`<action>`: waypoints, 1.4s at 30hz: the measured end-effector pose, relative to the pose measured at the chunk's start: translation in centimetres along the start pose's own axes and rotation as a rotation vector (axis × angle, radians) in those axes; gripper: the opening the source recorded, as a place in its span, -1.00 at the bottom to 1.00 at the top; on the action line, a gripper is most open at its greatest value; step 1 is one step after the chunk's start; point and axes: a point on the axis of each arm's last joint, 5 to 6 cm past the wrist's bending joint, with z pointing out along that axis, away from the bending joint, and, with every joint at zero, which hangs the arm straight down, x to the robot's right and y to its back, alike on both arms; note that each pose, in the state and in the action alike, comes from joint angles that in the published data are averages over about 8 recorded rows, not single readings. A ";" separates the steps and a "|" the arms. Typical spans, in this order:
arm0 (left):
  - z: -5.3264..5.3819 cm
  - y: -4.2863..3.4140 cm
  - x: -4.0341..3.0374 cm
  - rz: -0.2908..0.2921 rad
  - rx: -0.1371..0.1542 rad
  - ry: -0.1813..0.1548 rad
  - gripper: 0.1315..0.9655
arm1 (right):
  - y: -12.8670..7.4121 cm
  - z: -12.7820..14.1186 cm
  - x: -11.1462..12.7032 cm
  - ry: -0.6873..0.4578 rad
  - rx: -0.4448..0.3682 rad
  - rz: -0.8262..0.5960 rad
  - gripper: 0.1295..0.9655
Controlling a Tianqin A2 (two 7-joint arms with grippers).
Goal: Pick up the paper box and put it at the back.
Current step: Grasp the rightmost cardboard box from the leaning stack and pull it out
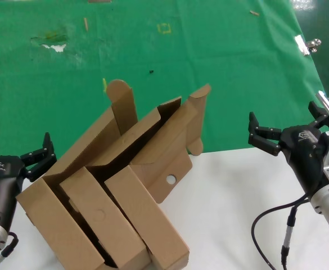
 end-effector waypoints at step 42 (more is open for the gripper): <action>0.0 0.00 0.00 0.000 0.000 0.000 0.39 | -2.7 -11.3 8.6 -0.940 -0.056 -0.717 1.00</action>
